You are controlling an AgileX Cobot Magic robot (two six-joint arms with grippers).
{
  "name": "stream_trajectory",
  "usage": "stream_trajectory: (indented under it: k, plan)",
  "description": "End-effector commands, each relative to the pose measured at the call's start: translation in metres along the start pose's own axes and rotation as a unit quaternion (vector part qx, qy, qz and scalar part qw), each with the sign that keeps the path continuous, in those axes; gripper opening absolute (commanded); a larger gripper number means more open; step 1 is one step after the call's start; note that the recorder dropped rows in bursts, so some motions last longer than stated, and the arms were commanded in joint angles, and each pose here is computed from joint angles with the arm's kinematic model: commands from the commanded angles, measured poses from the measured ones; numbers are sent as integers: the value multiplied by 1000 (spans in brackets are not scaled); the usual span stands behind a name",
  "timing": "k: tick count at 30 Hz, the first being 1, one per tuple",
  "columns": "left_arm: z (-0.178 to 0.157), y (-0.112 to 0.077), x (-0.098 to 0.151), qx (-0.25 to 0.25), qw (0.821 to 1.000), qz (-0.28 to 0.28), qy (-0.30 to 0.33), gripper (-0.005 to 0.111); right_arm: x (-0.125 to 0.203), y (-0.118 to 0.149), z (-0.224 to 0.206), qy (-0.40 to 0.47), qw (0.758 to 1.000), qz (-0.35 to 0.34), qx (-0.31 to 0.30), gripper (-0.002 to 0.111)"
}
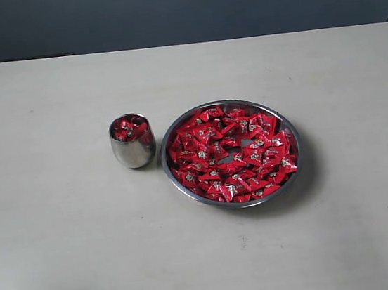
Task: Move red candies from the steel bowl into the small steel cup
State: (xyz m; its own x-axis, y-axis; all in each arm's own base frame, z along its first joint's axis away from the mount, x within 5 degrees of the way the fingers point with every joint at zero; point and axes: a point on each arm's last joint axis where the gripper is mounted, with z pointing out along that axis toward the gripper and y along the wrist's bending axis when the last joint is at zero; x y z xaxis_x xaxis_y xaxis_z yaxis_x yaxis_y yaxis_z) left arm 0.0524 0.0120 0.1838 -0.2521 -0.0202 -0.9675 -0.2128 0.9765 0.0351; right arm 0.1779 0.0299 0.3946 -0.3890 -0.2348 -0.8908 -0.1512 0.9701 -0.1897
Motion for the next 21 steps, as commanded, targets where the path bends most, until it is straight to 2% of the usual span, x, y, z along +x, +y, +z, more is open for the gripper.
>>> stream_trajectory:
  k: [1,8,13,21]
  plan:
    - [0,0,0,2,1000,0,-5,0,28,-17,-14,-25,998,25,53,38]
    - [0,0,0,2,1000,0,-5,0,95,-17,-28,-34,994,44,96,38]
    - [0,0,0,2,1000,0,-5,0,131,-4,-38,-61,991,85,81,38]
    - [0,0,0,2,1000,0,-5,0,152,3,-39,-59,989,114,66,38]
